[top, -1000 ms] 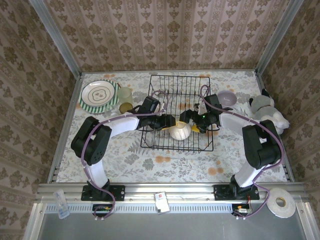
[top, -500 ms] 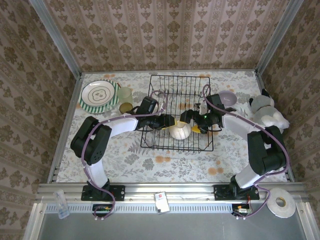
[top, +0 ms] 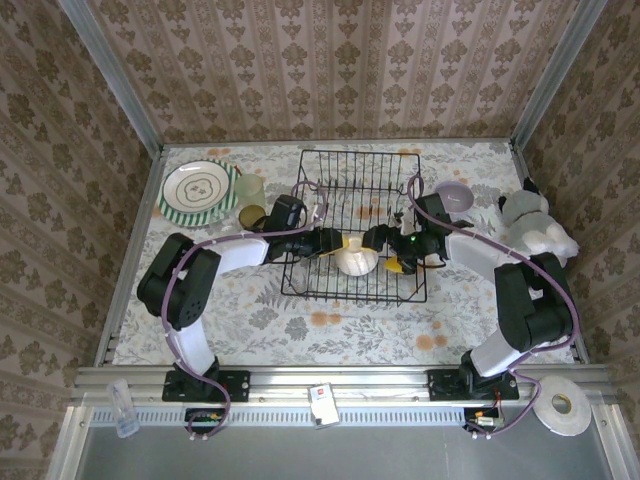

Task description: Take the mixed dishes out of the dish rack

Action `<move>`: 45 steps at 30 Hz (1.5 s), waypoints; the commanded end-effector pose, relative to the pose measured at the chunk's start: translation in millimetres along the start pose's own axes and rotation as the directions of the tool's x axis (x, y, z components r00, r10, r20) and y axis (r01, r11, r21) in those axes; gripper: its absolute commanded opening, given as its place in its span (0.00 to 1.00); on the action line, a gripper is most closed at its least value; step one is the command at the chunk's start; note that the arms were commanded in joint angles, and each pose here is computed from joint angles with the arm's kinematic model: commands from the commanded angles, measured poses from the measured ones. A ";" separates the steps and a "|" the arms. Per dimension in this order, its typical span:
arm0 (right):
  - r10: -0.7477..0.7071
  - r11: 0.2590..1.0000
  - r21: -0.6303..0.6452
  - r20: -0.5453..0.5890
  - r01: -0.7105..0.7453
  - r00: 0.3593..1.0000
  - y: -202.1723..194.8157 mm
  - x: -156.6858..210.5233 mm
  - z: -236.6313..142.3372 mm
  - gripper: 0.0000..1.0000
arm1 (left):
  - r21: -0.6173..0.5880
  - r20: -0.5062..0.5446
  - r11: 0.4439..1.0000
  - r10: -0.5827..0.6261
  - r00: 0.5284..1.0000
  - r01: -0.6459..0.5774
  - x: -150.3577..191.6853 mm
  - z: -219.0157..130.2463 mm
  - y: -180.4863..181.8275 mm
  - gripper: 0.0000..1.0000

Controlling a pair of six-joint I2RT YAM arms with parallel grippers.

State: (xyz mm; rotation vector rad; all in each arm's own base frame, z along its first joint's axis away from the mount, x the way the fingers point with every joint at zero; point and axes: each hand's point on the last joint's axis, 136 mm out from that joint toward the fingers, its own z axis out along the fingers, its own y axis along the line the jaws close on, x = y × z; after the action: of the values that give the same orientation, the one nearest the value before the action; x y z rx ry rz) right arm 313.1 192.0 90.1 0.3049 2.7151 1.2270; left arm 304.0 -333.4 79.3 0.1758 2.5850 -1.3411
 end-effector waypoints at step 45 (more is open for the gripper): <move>-0.225 0.857 -0.458 0.083 0.238 0.971 97.1 -13.7 -8.4 0.67 | -0.309 -0.133 0.915 -0.311 0.941 0.259 73.6 4.9 114.6 0.34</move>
State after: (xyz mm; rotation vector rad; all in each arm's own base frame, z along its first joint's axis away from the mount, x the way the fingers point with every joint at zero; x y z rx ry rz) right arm 342.5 215.4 98.4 0.2829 2.4718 1.5317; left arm 326.7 -326.0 85.7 0.1397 2.4829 -1.4113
